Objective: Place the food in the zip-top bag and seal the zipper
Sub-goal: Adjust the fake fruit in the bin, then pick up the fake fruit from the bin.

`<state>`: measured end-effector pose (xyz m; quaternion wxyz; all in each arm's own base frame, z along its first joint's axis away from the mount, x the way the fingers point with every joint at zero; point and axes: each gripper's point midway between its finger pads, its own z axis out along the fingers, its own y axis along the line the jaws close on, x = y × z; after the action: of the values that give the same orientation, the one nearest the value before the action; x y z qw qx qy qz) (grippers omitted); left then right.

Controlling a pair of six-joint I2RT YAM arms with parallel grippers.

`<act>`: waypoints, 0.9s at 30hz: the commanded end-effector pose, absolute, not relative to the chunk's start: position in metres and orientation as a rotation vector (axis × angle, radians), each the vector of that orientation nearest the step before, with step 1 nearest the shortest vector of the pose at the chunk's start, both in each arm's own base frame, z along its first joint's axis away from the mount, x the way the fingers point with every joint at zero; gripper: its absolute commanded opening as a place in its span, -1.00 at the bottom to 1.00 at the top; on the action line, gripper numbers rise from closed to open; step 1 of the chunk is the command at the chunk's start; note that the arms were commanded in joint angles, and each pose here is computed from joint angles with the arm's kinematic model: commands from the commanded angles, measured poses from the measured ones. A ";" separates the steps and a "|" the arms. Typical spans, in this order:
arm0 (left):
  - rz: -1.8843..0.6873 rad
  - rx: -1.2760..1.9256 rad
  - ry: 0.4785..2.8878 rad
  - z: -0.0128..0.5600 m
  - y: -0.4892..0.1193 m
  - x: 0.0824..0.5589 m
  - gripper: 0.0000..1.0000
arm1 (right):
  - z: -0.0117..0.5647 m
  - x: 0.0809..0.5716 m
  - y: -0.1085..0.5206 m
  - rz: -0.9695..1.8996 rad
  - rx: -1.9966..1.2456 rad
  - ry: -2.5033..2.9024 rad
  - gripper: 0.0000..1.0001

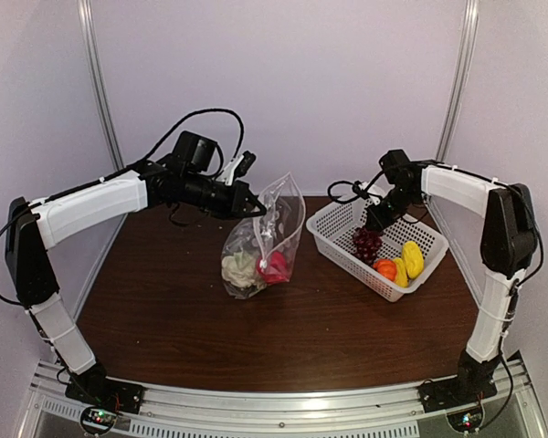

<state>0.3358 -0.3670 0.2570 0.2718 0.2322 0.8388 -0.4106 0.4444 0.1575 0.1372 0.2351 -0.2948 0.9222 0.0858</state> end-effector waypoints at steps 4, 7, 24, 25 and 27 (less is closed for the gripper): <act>-1.123 0.628 2.243 0.256 -0.369 0.336 -1.00 | 0.120 0.451 0.149 0.205 -0.725 2.601 -0.03; -1.121 0.627 2.246 0.254 -0.369 0.337 -1.00 | 0.110 0.452 0.145 0.189 -0.671 2.639 0.21; -1.123 0.625 2.261 0.249 -0.370 0.337 -1.00 | 0.058 0.455 0.106 0.056 -0.393 2.777 0.30; -1.125 0.627 2.262 0.249 -0.370 0.337 -1.00 | 0.052 0.454 0.104 0.043 -0.391 2.792 0.30; -1.122 0.624 2.267 0.248 -0.369 0.336 -1.00 | 0.041 0.453 0.100 0.020 -0.388 2.820 0.34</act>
<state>0.3344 -0.3666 0.2504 0.2644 0.2311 0.8420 -0.4094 0.4578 0.1130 0.0712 0.1828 -0.1529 0.9707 0.0318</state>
